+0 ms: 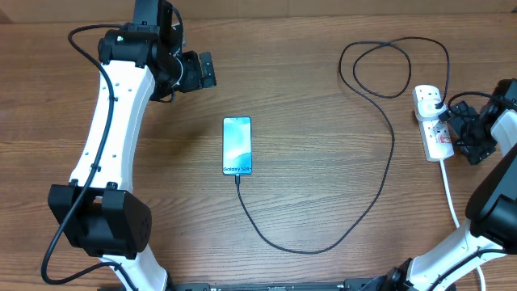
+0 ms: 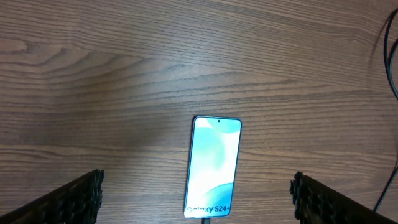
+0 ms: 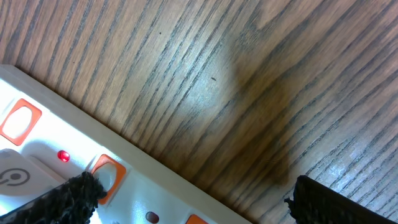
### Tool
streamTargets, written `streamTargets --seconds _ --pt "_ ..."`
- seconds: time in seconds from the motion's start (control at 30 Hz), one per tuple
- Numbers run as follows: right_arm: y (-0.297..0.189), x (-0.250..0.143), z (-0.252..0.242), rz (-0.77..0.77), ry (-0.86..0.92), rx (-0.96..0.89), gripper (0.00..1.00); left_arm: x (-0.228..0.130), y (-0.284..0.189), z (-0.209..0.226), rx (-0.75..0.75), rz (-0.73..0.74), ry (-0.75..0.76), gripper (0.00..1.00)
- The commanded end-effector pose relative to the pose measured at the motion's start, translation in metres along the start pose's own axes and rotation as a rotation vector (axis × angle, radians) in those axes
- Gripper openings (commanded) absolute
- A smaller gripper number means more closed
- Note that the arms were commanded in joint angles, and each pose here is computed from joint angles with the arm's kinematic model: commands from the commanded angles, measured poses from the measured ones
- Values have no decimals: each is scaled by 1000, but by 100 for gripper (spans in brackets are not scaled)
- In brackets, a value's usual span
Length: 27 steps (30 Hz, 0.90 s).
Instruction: Plug charger to phone and switch on socket
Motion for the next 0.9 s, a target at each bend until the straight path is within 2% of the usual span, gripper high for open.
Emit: streamTargets --seconds 0.0,0.2,0.37,0.5,0.63,0.87 --pt "7 -18 2 64 -33 13 100 2 -6 2 8 -19 3 100" --pt "0 -14 -1 71 -23 -7 100 2 -6 2 8 -19 3 100" --pt "-34 2 -6 79 -8 -38 100 2 -6 2 8 -19 3 100" --pt "-66 10 4 56 -65 -18 100 2 -6 2 8 -19 3 100" --pt "-86 7 14 34 -88 2 100 2 -6 2 8 -19 3 100" --pt "-85 -7 24 63 -120 4 100 2 -6 2 8 -19 3 100"
Point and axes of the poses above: each gripper's point midway between its finger pads, its own y axis out along the fingers, its own z axis along the line the jaws close on, x = y × z, the point moved 2 cm from there along -y, back along the fingers, and after that the axes turned 6 degrees about y, right-handed, at the moved point
